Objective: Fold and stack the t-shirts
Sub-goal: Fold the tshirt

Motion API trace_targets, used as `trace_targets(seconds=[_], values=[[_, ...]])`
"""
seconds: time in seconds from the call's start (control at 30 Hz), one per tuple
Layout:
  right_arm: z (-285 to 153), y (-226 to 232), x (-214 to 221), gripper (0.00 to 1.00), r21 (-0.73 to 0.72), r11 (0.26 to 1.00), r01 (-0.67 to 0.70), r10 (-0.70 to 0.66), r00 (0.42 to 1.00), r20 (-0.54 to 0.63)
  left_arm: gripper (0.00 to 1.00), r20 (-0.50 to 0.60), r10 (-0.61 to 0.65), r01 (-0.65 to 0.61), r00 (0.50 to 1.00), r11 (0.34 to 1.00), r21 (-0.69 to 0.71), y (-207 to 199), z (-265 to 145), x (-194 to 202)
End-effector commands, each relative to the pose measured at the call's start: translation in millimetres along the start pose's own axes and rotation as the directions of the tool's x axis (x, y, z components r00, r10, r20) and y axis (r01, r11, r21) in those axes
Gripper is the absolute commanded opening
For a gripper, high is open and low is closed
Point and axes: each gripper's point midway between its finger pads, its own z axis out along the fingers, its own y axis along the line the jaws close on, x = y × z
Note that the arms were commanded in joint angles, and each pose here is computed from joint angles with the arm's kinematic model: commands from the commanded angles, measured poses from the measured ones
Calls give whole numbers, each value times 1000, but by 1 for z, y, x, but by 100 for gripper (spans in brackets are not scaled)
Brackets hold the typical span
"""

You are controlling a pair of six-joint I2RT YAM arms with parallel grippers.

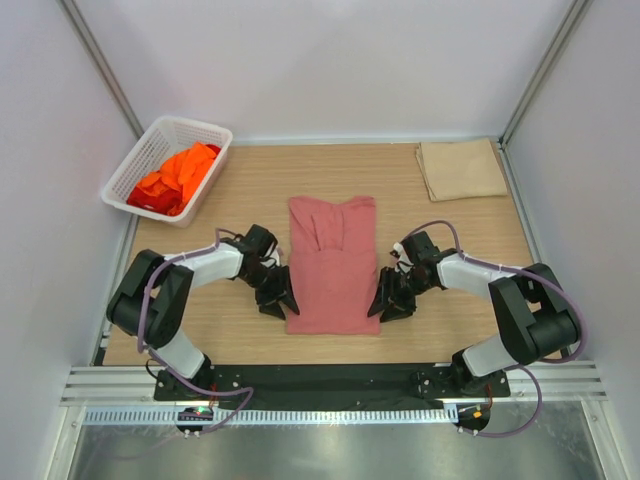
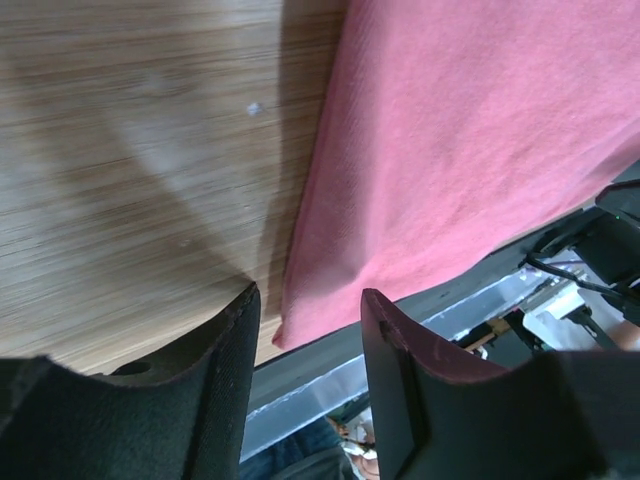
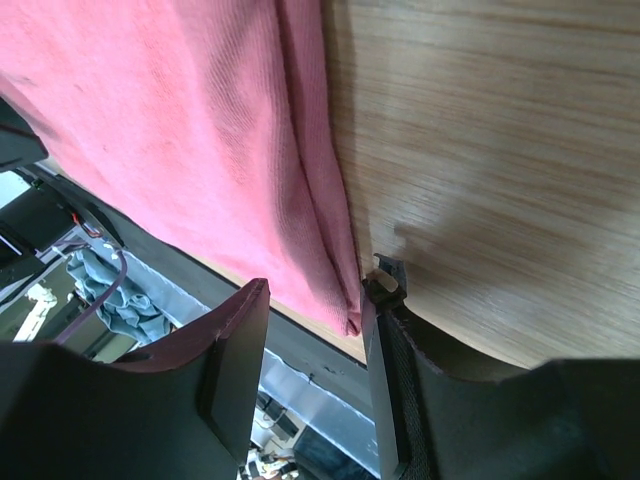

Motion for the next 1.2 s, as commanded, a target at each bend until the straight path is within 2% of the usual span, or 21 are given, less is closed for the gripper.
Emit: trace_targets(seconds=[0.0, 0.3, 0.4, 0.47, 0.5, 0.53, 0.57, 0.6, 0.63, 0.67, 0.87, 1.17], values=[[10, -20, -17, 49, 82, 996, 41, -48, 995, 87, 45, 7, 11, -11, 1000, 1000, -4, 3, 14, -2], [17, -20, -11, 48, 69, 997, 47, -51, 997, 58, 40, -15, -12, 11, 1000, 999, -42, 16, 23, 6], [19, -19, -10, 47, 64, 997, 45, -49, 998, 50, 35, -26, -24, 23, 999, 999, -49, 19, 27, 7], [24, -20, -8, 44, 55, 998, 35, -38, 998, 47, 29, -27, -30, 29, 999, 999, -43, 18, 29, 6], [26, -19, -8, 37, 45, 999, 30, -32, 998, 49, 27, -20, -28, 27, 999, 999, -41, 17, 29, 4], [27, -16, -6, 31, 20, 999, 25, -26, 999, 42, 18, -15, -24, 23, 1000, 999, -42, 17, 29, 3], [30, -17, -6, 26, 11, 1000, 23, -23, 998, 50, 14, -3, -18, 17, 1000, 999, -46, 17, 29, 1], [31, -16, -6, 16, 3, 1000, 6, -6, 998, 55, 10, 4, -11, 11, 1000, 999, -46, 17, 29, -1], [30, -16, -7, 10, -3, 1000, 2, -2, 998, 67, 3, 13, -7, 8, 1000, 999, -47, 17, 28, -3], [29, -14, -8, 2, -10, 1000, 5, -5, 997, 82, 0, 30, 2, 0, 1000, 999, -52, 17, 26, -5], [11, -7, -3, 2, -5, 1000, -16, 17, 994, 109, 0, 66, 3, -1, 998, 1000, -23, 7, 15, 4], [-11, 7, 29, 2, -107, 991, -85, 94, 991, 92, 0, 107, -53, 49, 993, 998, 40, -11, -9, 37]])
